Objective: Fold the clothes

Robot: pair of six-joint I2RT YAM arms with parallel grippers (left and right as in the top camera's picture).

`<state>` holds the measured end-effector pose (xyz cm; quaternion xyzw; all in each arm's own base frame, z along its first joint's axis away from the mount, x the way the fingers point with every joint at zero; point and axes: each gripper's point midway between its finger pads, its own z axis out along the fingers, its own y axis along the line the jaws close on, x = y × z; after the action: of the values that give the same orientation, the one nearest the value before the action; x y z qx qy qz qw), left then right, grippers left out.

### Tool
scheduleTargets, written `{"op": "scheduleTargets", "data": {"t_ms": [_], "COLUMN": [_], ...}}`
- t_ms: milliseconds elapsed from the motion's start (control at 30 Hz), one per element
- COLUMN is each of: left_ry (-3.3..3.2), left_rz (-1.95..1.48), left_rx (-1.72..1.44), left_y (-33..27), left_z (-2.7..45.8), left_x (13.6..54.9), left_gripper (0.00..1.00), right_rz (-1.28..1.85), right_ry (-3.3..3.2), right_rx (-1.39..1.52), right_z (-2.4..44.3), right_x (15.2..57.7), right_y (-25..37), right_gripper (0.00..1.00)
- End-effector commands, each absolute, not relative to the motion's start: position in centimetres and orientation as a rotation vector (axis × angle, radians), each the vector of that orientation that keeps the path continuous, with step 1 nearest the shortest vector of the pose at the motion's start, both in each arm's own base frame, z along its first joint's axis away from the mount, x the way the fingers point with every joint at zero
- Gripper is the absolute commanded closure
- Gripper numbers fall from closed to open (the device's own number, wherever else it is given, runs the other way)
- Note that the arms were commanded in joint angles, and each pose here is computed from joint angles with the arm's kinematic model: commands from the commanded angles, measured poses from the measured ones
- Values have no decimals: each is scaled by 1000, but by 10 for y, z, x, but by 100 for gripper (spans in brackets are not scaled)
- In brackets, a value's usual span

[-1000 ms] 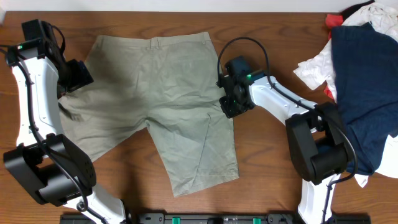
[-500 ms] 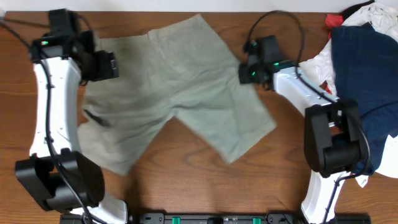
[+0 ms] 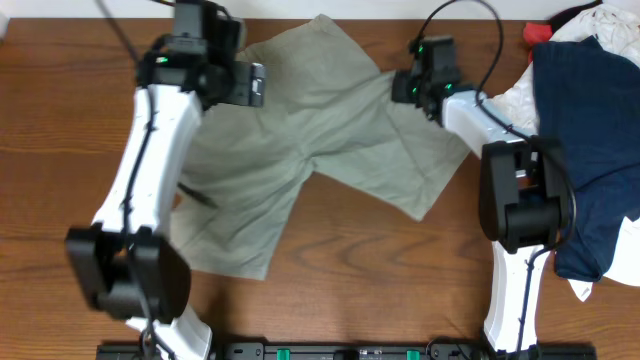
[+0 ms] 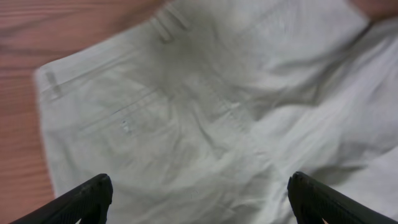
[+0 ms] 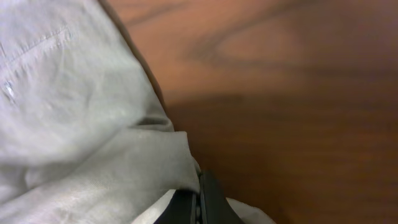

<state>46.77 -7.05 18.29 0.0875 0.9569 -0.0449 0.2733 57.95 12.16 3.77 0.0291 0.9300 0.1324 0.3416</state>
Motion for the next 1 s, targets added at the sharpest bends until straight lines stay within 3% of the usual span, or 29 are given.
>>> {"op": "scheduleTargets", "data": {"t_ms": [0,67,100,367,633,967], "left_ry": [2619,2613,2606,2526,2625,2679], "left_rz": [-103,-100,-96,-96,-94,-91], "left_rx": [384,423,431,443,457,462], "left_y": [-91,-100,-104,-121,-119,-117], "left_z": [143,127,121,86,42,20], "left_x": [478,487,492,529,521,514], "left_gripper": [8,8,8,7,7,7], "right_rz": [330,370,378,356,346,336], "right_ry": [2357,2392,2412,2607,2702,2726], "right_rx": [119,68,56,68,77,-8], "right_z": [81,90,93,98,87,84], "right_x": [603,600,597,563,543,535], "right_y": [87,84,82,66,65,85], "right_gripper": [64,7,1,1,1,1]}}
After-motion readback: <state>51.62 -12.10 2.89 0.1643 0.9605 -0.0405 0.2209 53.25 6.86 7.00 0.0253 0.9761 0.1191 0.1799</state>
